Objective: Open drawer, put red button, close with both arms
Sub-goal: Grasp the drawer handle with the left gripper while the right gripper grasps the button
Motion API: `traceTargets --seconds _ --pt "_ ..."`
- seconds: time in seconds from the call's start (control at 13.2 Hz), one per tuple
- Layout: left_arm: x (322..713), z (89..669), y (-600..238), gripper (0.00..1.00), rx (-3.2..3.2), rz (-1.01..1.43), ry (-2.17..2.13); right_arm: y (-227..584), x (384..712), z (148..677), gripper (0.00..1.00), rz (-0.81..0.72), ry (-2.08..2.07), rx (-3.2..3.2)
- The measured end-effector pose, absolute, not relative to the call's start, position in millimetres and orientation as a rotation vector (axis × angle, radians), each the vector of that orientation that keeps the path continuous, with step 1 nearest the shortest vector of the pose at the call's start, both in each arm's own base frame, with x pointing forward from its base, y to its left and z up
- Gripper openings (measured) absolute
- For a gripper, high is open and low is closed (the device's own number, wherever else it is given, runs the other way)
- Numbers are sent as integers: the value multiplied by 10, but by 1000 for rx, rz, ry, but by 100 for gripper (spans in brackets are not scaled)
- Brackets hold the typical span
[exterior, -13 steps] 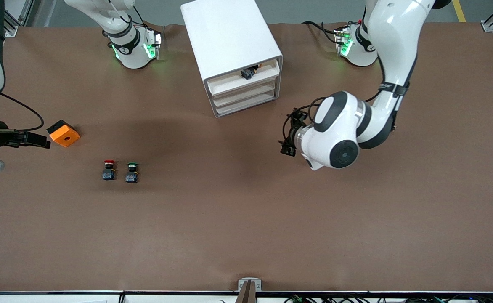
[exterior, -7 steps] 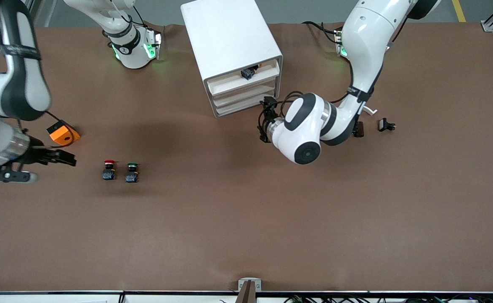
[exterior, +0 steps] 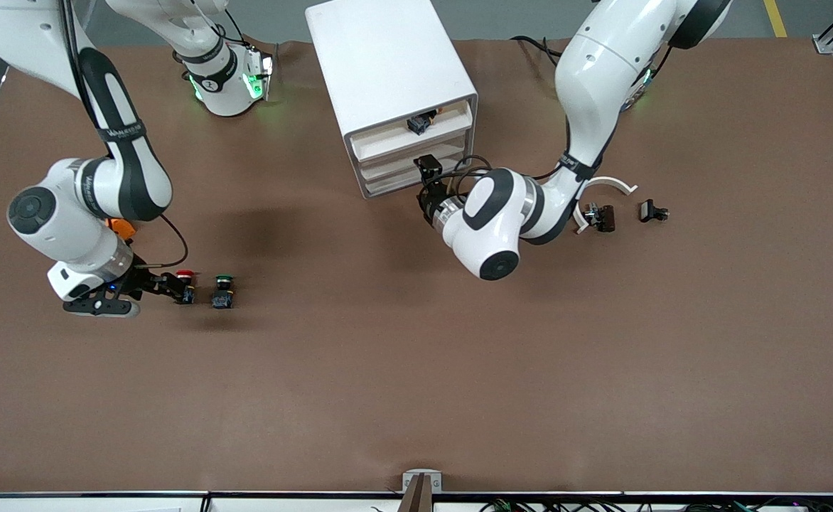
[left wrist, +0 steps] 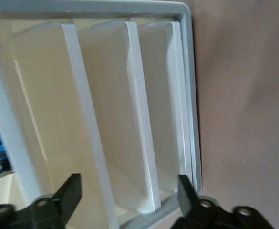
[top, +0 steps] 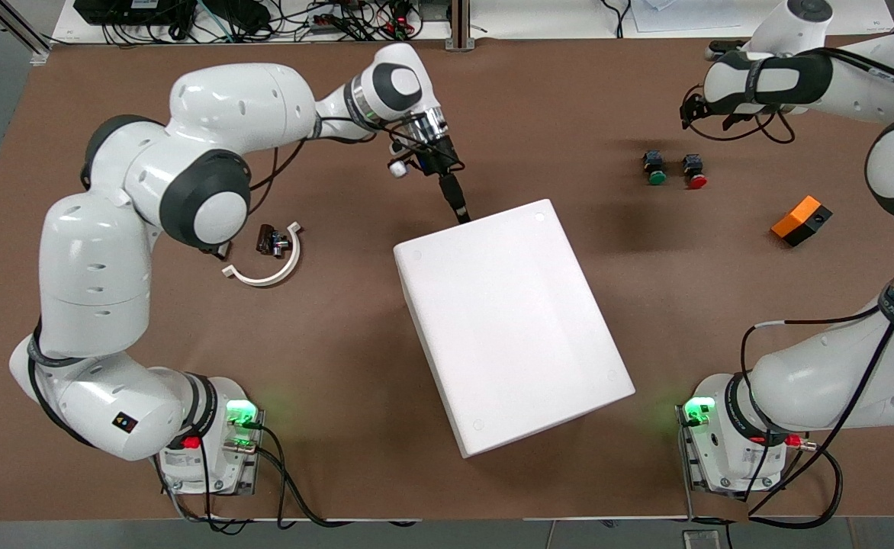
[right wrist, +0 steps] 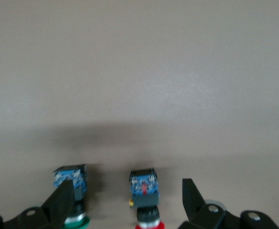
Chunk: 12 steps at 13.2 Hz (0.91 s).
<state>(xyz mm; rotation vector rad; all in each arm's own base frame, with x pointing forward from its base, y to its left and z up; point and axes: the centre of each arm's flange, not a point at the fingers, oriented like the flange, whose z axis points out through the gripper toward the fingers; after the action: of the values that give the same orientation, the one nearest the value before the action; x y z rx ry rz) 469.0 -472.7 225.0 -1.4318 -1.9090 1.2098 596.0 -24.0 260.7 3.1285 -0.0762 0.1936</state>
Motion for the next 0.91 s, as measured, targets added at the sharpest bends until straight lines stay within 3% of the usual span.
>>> traceTargets --seconds 0.08,0.23,0.91 --pt "4625 2185 -4775 71 -1409 1203 -1899 -244 5966 2459 100 194 -51 3124" --pt "4512 2124 -4846 66 -1363 1205 -1871 -268 5966 2193 100 198 -6 3116" --pt "4207 2003 -5032 64 -1323 1168 -1796 -297 5788 1764 100 91 8 3118"
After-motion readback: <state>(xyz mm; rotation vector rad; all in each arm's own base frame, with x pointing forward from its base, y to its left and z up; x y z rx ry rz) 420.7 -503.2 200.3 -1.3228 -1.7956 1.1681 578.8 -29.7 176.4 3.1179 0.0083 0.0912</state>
